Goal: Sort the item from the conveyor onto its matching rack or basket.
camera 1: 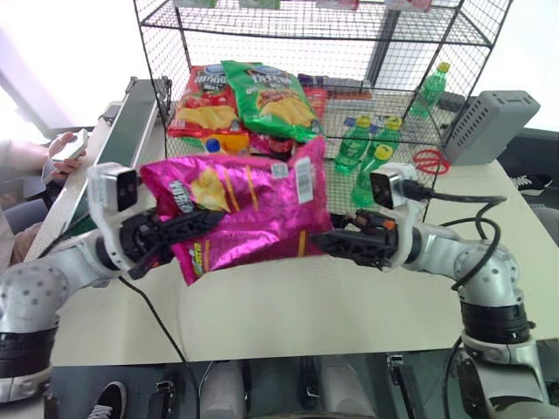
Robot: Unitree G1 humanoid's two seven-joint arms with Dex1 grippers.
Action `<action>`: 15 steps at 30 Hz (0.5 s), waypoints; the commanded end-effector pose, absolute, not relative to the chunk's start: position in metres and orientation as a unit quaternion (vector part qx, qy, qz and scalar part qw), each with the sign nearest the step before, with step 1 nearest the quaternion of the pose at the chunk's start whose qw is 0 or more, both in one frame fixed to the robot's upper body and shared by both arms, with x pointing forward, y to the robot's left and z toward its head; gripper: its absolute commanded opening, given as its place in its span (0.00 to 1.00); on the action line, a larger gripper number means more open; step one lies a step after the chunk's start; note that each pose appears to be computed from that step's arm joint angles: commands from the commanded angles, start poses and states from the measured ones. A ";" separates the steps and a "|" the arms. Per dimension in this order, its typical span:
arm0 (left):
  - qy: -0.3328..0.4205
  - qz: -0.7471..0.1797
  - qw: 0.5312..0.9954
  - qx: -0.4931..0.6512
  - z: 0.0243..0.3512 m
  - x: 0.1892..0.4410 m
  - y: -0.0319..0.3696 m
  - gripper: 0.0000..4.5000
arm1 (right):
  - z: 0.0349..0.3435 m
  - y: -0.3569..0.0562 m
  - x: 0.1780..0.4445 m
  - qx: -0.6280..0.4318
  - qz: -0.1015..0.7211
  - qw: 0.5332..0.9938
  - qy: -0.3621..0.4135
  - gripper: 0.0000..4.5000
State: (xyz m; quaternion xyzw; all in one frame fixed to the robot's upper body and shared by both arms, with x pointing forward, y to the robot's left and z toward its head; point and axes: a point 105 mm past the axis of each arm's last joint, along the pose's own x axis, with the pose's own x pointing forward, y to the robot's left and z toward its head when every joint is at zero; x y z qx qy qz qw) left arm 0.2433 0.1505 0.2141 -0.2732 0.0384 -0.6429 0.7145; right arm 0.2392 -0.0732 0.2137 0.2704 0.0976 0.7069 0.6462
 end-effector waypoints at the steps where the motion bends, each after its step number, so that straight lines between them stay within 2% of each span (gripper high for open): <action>1: 0.027 -0.641 0.725 -0.249 0.213 0.250 0.153 0.00 | 0.223 -0.069 0.227 0.244 0.726 0.636 0.090 1.00; 4: 0.014 -0.634 0.736 -0.239 0.213 0.257 0.155 0.00 | 0.217 -0.066 0.227 0.236 0.723 0.640 0.105 0.82; 11: 0.003 -0.632 0.742 -0.222 0.214 0.257 0.156 0.00 | 0.196 -0.067 0.230 0.191 0.714 0.662 0.124 0.03; 13: 0.000 -0.625 0.751 -0.214 0.213 0.258 0.158 0.00 | 0.192 -0.069 0.234 0.178 0.709 0.671 0.121 0.01; 15: 0.012 -0.625 0.753 -0.208 0.210 0.256 0.159 0.12 | 0.188 -0.071 0.237 0.162 0.705 0.680 0.117 0.00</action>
